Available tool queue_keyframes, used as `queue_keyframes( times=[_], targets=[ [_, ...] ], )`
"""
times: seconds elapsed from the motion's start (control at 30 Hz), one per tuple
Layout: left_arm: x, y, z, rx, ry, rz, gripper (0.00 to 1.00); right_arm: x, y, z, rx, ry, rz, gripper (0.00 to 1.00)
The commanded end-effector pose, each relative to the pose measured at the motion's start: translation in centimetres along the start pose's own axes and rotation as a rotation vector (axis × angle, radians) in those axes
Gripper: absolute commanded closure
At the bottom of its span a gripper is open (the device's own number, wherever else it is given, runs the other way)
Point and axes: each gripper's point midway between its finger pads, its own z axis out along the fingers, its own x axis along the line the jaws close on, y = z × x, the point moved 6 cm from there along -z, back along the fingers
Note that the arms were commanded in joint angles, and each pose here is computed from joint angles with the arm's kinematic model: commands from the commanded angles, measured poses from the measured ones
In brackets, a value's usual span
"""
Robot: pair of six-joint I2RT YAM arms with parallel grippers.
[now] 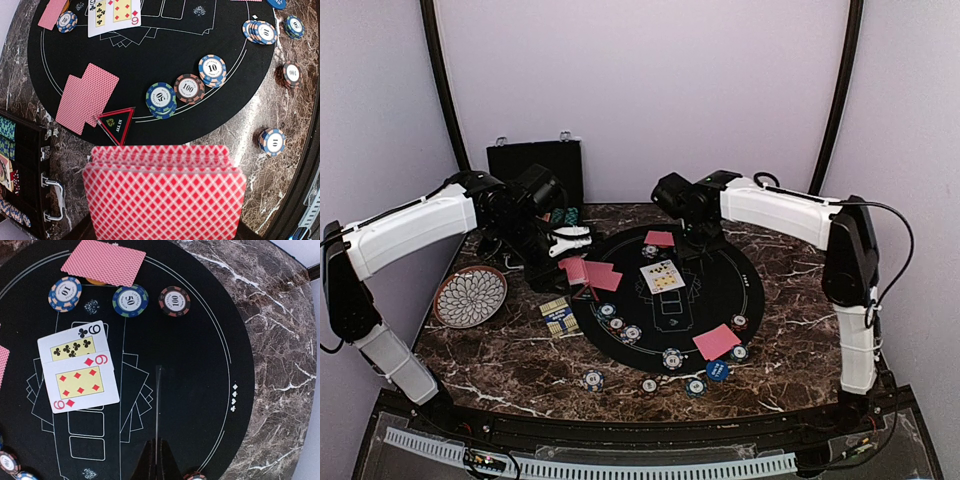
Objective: Distribute texas hold em gaming equipment
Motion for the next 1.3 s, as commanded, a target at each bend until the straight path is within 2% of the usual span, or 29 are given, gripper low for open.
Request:
queue_keyframes(
  times=[0.0, 0.3, 0.7, 0.97, 1.03, 1.2, 1.27],
  targets=[
    [-0.3, -0.2, -1.1, -0.015, 0.001, -0.006, 1.00, 0.6, -0.5, -0.8, -0.030, -0.218, -0.132, 1.00],
    [-0.3, -0.3, -1.2, -0.017, 0.001, -0.004, 1.00, 5.8, -3.9, 1.8, 0.034, -0.227, -0.259, 1.00],
    [-0.3, -0.1, -1.4, -0.026, 0.001, -0.003, 1.00, 9.8, -6.8, 3.7, 0.100, -0.129, -0.293, 1.00],
    [-0.3, -0.1, -1.4, -0.029, 0.000, -0.005, 1.00, 11.4, -6.3, 4.0, 0.088, -0.057, -0.254, 0.82],
    [-0.3, 0.0, -1.4, -0.028, 0.000, -0.004, 1.00, 11.6, -6.2, 4.0, 0.090, -0.048, -0.253, 0.72],
    [-0.3, 0.1, -1.4, -0.031, -0.002, -0.003, 1.00, 11.7, -6.0, 3.2, 0.090, -0.002, -0.235, 0.56],
    [-0.2, 0.1, -1.3, -0.030, -0.003, -0.004, 1.00, 11.6, -5.4, 2.2, 0.079, 0.058, -0.200, 0.53]
  ],
)
